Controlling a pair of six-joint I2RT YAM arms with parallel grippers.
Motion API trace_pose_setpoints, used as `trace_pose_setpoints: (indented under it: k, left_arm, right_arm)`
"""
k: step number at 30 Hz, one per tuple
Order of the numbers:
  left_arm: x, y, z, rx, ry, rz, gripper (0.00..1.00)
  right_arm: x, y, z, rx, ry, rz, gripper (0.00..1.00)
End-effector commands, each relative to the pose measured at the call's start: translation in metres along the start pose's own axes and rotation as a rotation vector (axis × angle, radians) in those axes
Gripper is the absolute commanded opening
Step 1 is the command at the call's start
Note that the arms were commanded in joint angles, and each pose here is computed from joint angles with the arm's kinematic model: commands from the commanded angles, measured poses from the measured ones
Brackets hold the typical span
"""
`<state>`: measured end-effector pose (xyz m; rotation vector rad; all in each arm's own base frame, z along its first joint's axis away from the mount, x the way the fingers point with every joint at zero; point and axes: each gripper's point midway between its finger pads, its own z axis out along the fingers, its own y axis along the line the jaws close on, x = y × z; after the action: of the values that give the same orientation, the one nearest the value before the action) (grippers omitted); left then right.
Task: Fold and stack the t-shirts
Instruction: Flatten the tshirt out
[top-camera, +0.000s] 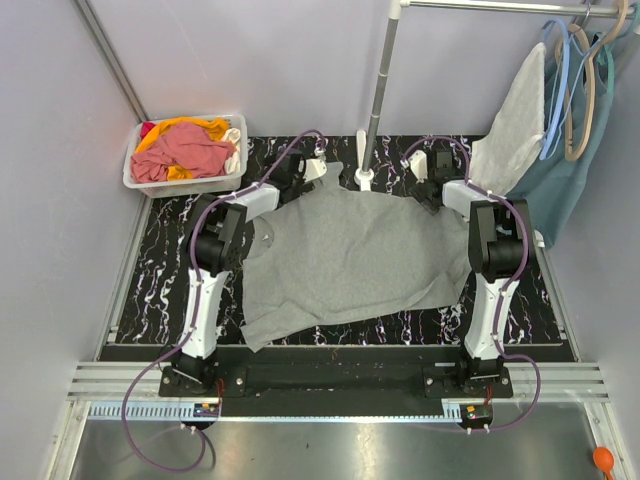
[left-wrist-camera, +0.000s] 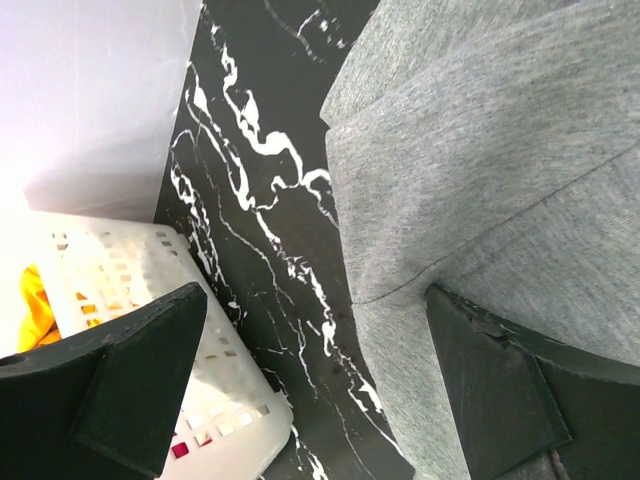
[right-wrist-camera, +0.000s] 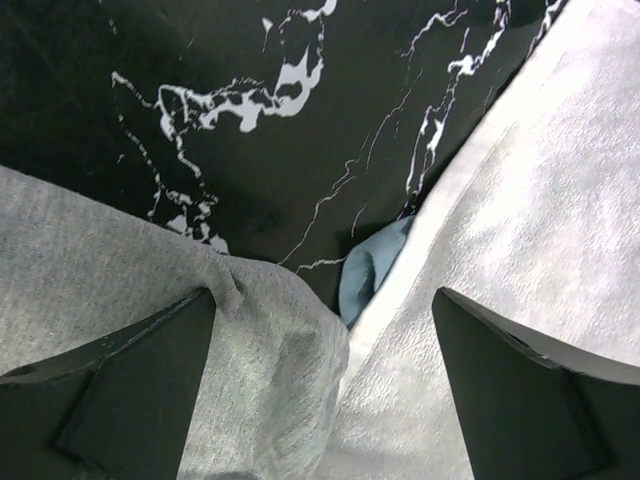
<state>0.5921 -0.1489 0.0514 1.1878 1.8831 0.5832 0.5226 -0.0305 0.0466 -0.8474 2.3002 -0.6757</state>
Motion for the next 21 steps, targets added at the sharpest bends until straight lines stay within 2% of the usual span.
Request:
trace_pose_setpoints:
  k: [1,13,21]
  left_arm:
    - [0.047,-0.015,-0.001,0.046,0.139,0.015,0.99]
    - [0.087,0.005,-0.017,0.012,0.234,0.065,0.99]
    - [0.1,0.021,-0.012,-0.022,0.274,0.067,0.99]
  right_arm:
    - [-0.006,-0.014,0.01,0.05,-0.004,-0.009,0.99]
    - [0.006,-0.012,0.012,0.045,0.02,-0.025,0.99]
    - [-0.019,-0.005,0.004,-0.022,-0.034,-0.024,0.99]
